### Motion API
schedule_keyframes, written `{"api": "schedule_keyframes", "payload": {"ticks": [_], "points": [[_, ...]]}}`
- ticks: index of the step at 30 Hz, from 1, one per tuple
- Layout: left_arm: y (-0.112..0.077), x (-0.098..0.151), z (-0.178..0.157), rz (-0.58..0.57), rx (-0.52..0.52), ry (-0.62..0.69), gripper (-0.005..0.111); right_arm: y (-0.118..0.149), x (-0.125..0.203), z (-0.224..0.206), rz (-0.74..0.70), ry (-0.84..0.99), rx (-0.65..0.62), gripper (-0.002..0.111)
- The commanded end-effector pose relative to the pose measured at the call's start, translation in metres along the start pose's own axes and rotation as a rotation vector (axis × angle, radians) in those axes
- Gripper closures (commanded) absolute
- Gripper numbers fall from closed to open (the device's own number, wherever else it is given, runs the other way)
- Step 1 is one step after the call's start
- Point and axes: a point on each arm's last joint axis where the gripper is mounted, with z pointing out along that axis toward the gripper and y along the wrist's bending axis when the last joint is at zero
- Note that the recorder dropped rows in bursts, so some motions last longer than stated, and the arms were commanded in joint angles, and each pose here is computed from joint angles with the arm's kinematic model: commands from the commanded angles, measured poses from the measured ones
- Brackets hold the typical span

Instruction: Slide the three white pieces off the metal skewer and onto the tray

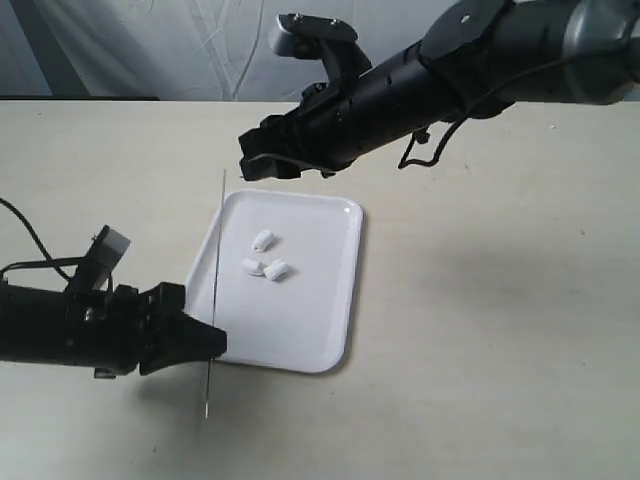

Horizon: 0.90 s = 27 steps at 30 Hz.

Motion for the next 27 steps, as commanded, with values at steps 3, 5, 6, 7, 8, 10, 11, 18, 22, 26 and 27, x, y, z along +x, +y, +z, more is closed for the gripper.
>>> {"api": "schedule_keyframes", "payload": {"ticks": [3, 5, 6, 7, 8, 10, 11, 18, 22, 26, 27], "points": [[-0.005, -0.034, 0.001, -0.021, -0.092, -0.06, 0.107, 0.035, -0.002, -0.039, -0.084, 0.082, -0.163, 0.058], [-0.002, -0.036, 0.002, -0.01, -0.122, -0.035, 0.107, 0.039, -0.004, -0.047, -0.096, 0.069, -0.169, 0.058], [0.001, -0.036, 0.003, -0.02, -0.137, -0.028, 0.107, 0.041, -0.005, -0.05, -0.101, 0.063, -0.171, 0.058], [0.002, -0.036, 0.004, -0.027, -0.143, -0.025, 0.107, 0.043, -0.006, -0.052, -0.105, 0.058, -0.173, 0.058], [0.004, -0.035, 0.005, -0.033, -0.148, -0.021, 0.107, 0.044, -0.007, -0.055, -0.101, 0.052, -0.173, 0.058], [0.009, -0.034, 0.008, -0.049, -0.155, -0.008, 0.107, 0.047, -0.008, -0.058, -0.098, 0.052, -0.18, 0.058], [0.011, -0.033, 0.01, -0.059, -0.153, 0.003, 0.107, 0.049, -0.008, -0.061, -0.102, 0.048, -0.184, 0.058], [0.022, -0.03, 0.017, -0.087, -0.165, 0.039, 0.107, 0.057, -0.011, -0.075, -0.094, 0.03, -0.195, 0.058], [0.022, -0.03, 0.017, -0.09, -0.164, 0.037, 0.101, 0.061, -0.012, -0.082, -0.101, 0.018, -0.199, 0.058], [0.022, -0.03, 0.017, -0.085, -0.164, 0.036, 0.093, 0.064, -0.013, -0.086, -0.098, 0.014, -0.205, 0.058], [0.022, -0.03, 0.017, -0.084, -0.162, 0.038, 0.092, 0.064, -0.013, -0.087, -0.099, 0.017, -0.209, 0.058]]}}
